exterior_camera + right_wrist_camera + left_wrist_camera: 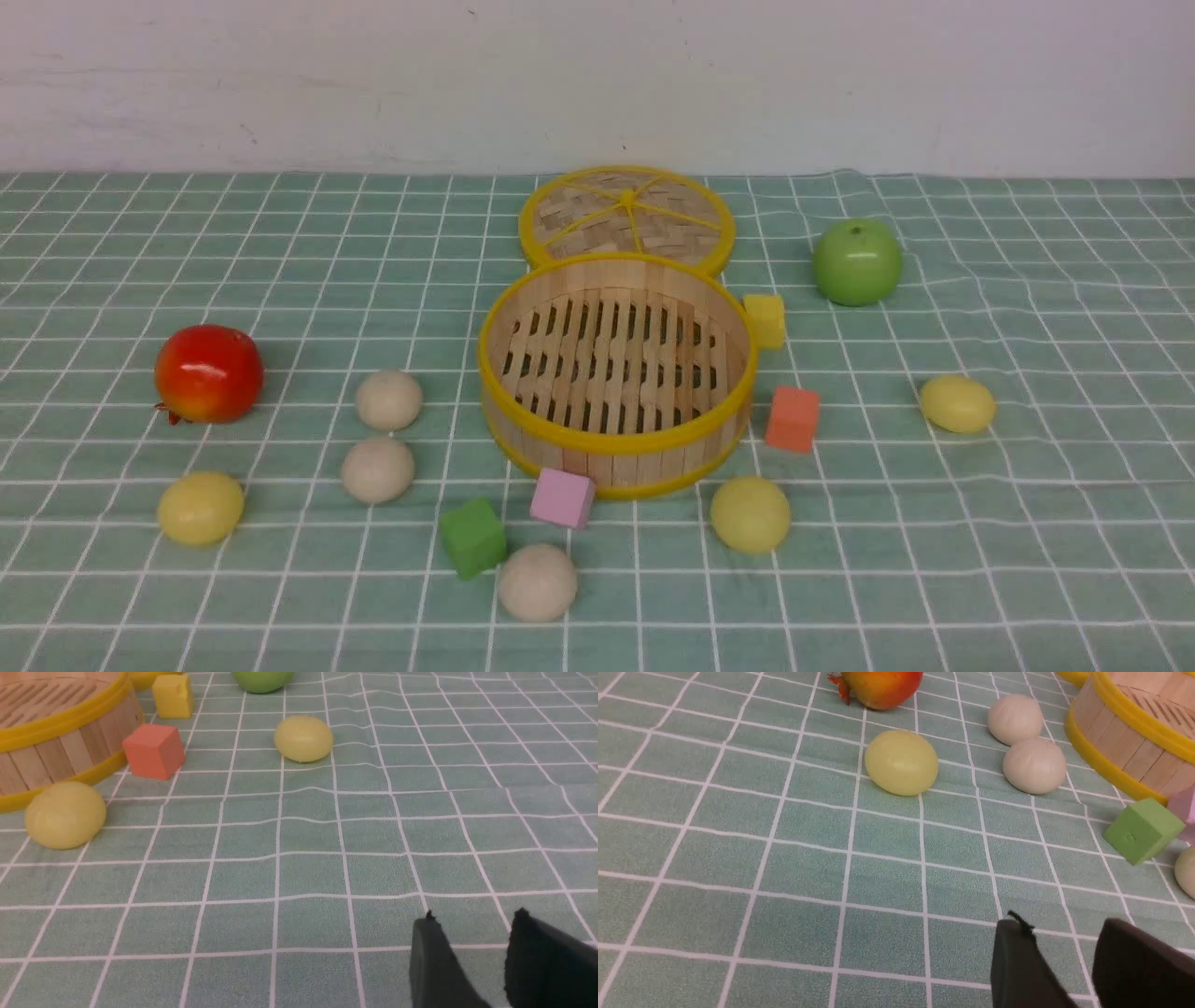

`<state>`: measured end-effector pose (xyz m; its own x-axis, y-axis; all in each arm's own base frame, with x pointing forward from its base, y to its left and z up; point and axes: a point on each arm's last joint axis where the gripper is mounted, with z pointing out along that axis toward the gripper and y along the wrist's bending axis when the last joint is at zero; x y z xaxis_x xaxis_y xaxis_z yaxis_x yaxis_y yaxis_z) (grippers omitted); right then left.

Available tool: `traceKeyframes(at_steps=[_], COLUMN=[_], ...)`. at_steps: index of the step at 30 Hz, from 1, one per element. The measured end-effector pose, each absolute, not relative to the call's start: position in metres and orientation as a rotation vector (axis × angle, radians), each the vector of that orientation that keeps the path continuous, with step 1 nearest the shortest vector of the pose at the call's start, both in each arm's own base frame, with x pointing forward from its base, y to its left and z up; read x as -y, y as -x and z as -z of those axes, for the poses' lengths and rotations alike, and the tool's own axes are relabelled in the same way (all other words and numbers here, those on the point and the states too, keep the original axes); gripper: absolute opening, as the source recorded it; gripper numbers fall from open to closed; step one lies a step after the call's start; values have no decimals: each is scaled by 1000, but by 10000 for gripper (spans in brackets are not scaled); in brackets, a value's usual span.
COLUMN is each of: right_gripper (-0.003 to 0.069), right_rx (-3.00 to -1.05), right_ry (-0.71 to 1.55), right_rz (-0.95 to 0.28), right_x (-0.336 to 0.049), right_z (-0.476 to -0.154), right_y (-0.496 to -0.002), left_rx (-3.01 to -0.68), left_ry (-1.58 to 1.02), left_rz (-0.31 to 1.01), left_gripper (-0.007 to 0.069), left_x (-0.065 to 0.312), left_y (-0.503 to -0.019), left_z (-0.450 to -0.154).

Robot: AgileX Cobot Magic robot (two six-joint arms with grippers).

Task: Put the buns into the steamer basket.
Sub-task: Use the left arm to grab a steamed stuffed bun

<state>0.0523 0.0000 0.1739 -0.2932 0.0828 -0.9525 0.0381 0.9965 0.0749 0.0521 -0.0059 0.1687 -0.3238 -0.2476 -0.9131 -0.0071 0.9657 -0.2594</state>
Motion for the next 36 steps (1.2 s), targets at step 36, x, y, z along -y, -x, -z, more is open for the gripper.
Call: traceKeyframes(at_steps=[36], right_gripper=[240], right_rx=[-1869], right_ry=[-87], right_rz=[-44], right_x=[0], right_z=[-174], right_y=[-52], left_rx=[-1879], left_ry=[190], left_rz=[251], left_gripper=[238], left_x=[6], left_y=[-52], left_z=[-170])
